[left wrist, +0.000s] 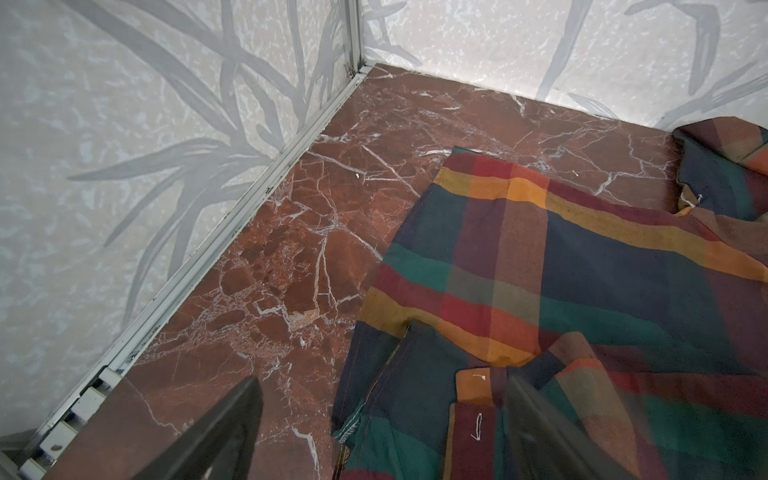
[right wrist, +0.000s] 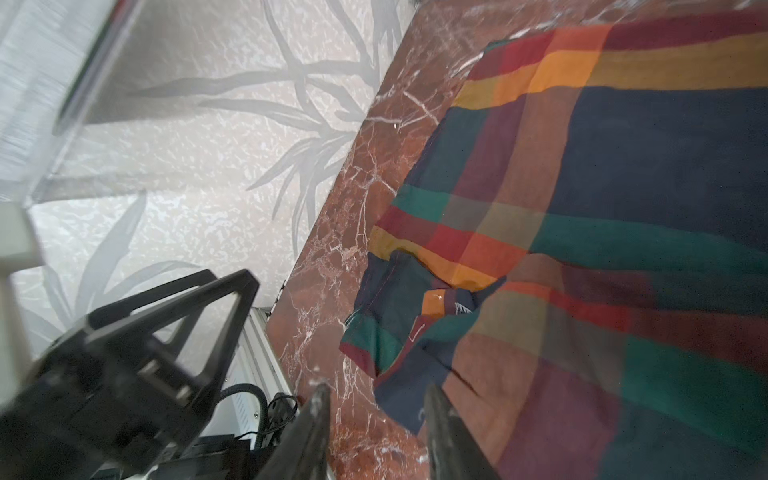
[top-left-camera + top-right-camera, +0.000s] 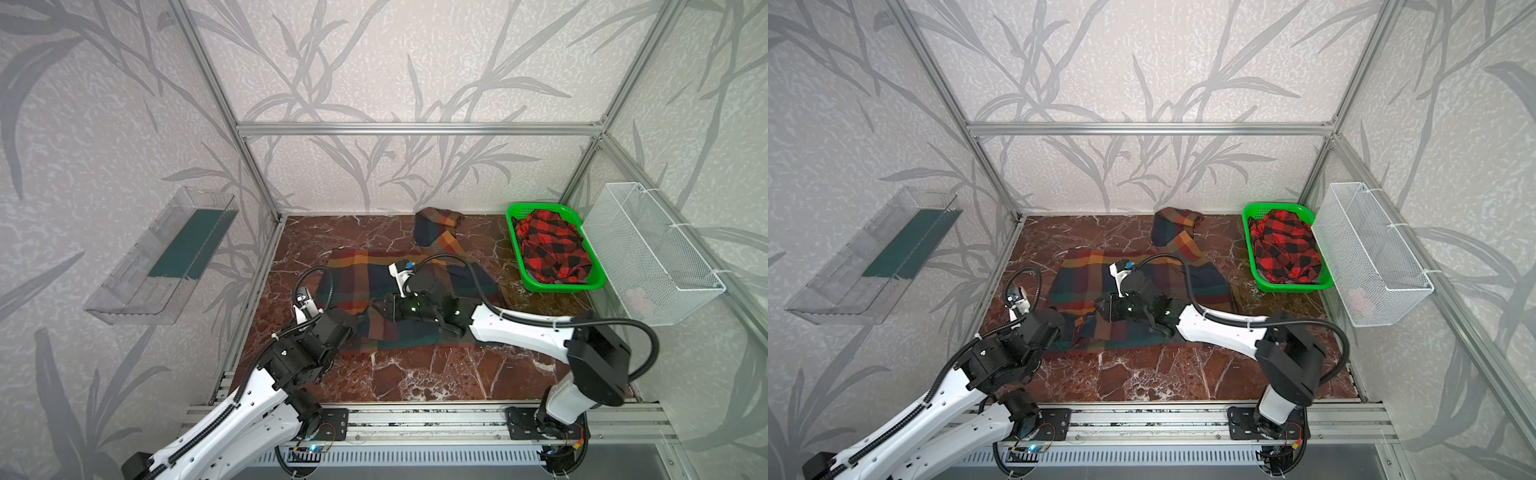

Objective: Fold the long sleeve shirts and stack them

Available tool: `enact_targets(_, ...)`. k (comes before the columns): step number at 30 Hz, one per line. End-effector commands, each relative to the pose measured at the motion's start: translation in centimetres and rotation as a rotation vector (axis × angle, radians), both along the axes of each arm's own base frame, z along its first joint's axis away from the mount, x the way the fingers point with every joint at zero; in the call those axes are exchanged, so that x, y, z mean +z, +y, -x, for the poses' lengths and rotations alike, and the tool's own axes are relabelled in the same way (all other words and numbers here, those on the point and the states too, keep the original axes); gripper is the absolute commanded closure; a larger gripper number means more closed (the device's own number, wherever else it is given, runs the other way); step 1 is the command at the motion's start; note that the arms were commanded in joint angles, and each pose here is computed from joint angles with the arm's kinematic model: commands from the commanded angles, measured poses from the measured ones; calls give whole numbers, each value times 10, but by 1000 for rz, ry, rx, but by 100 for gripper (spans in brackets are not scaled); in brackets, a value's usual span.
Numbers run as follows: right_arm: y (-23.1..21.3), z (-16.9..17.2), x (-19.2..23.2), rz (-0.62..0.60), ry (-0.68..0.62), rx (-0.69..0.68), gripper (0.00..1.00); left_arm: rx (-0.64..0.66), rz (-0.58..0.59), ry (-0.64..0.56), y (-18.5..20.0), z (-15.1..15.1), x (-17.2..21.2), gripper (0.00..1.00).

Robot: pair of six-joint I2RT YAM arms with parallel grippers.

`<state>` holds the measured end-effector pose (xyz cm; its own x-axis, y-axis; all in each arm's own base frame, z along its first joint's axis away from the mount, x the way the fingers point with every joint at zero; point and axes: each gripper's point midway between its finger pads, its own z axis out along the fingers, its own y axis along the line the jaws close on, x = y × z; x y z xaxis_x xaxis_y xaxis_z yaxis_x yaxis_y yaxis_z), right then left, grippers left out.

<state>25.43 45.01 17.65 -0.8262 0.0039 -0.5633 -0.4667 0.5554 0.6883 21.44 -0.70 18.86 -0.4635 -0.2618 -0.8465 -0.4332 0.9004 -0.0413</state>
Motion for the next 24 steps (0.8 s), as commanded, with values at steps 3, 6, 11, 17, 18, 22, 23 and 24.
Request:
enact_targets(3,25,9,-60,111,140,111,62,13,51,58,8,15,-15,8)
enact_targets(6,27,8,-87,161,171,113,68,4,95,71,5,18,-25,8)
enact_targets(11,13,8,-125,232,200,89,77,-14,146,158,-10,17,-53,8)
enact_targets(17,1,5,-143,253,225,65,80,-28,188,240,-25,13,-80,8)
enact_targets(18,-1,6,-146,259,227,64,81,-30,200,252,-27,13,-84,8)
enact_targets(22,-12,4,-155,278,234,37,83,-11,263,284,-33,14,-101,8)
enact_targets(23,-14,3,-156,277,238,32,84,-13,276,287,-35,14,-103,8)
enact_targets(24,-16,3,-157,277,244,31,84,-20,290,288,-38,13,-105,8)
